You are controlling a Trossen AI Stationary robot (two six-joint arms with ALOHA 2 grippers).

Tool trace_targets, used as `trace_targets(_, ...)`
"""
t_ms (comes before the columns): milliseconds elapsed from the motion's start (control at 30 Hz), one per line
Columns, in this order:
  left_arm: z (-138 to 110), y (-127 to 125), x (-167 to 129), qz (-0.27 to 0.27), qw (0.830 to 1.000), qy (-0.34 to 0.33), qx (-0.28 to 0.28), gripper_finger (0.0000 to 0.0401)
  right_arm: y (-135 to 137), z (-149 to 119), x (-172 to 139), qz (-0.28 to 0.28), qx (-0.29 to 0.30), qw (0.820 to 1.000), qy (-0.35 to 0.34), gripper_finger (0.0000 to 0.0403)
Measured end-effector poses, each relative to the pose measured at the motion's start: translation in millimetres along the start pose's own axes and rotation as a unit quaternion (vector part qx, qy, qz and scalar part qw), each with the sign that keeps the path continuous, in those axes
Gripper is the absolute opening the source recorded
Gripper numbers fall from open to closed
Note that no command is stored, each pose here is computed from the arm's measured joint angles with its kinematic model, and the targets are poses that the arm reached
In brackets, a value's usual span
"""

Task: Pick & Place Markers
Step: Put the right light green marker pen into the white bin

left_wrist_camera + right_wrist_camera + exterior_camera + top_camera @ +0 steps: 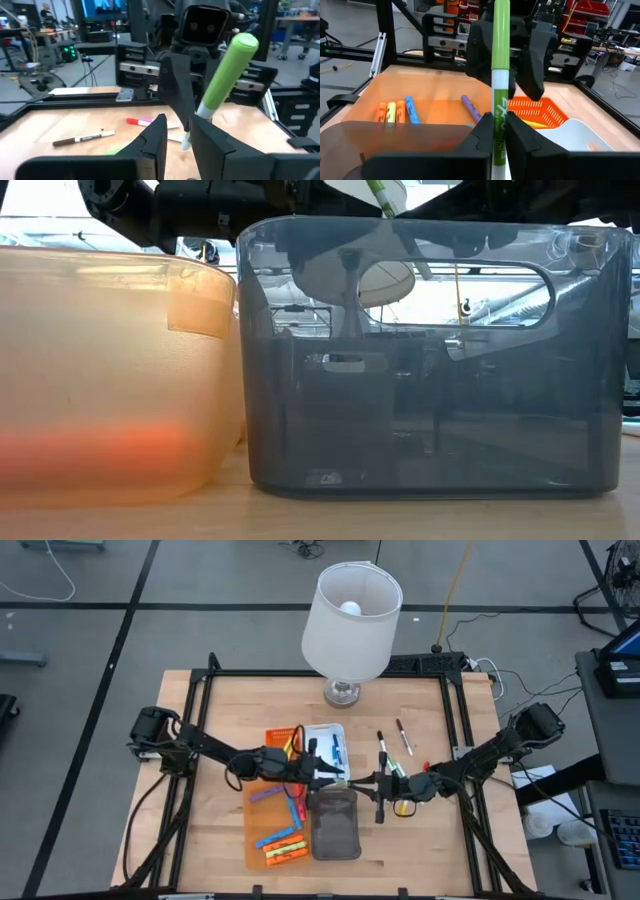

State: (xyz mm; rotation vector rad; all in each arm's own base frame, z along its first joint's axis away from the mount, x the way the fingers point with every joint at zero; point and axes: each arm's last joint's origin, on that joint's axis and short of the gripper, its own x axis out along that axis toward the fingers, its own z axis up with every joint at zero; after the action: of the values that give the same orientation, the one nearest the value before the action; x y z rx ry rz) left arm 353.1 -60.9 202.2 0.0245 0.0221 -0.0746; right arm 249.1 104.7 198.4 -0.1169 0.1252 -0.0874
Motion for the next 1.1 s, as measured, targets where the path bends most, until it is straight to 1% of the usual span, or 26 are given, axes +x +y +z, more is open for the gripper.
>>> trace_targets(67, 0.8, -2.3, 0.8, -0.006, 1.0, 0.003, 0.01, 0.0097, 0.6, 0.0, -0.3, 0.001, -0.003, 1.0, 0.0, 0.0014)
trace_targets(133, -0.2, -4.6, 0.5, -0.01, 1.0, 0.009, 0.012, 0.0115, 2.0, 0.5, -1.1, 0.004, -0.009, 1.0, -0.002, 0.0014)
trace_targets(233, -0.3, -7.8, 0.1, -0.019, 1.0, 0.009, 0.006, 0.0153, 3.4, 0.8, -1.9, 0.007, -0.016, 1.0, -0.004, 0.0014)
trace_targets(333, -0.3, -11.4, -0.2, -0.04, 0.999, 0.008, 0.03, 0.0189, 3.6, 1.7, -2.1, 0.007, -0.015, 1.0, -0.008, 0.0015)
trace_targets(400, 2.0, -13.7, -0.6, -0.047, 0.998, -0.005, 0.04, 0.0205, 3.6, 2.1, -2.1, 0.007, -0.015, 1.0, -0.009, 0.0015)
trace_targets(500, 8.6, -15.6, -0.6, -0.047, 0.998, -0.035, 0.033, 0.0218, 2.8, 2.0, -1.7, 0.006, -0.005, 1.0, -0.009, 0.0015)
trace_targets(600, 17.0, -15.9, 4.8, -0.041, 0.998, -0.039, 0.009, 0.0218, 2.2, 2.0, -1.4, 0.004, -0.004, 1.0, -0.009, 0.0015)
trace_targets(667, 22.2, -16.3, 9.8, -0.04, 0.998, -0.042, 0.005, 0.0213, 2.2, 2.0, -1.4, 0.004, -0.003, 1.0, -0.009, 0.0015)
trace_targets(900, 27.7, -21.0, 16.3, -0.048, 0.997, -0.036, 0.048, 0.0187, 2.3, 1.5, -1.4, 0.004, -0.004, 1.0, -0.007, 0.0015)
trace_targets(1033, 26.7, -20.0, 16.6, -0.047, 0.997, -0.035, 0.048, 0.0165, 2.3, 1.7, -1.4, 0.004, -0.004, 1.0, -0.007, 0.0015)
trace_targets(1100, 24.8, -19.4, 16.7, -0.047, 0.997, -0.023, 0.049, 0.0154, 2.3, 1.8, -1.4, 0.005, -0.004, 1.0, -0.008, 0.0015)
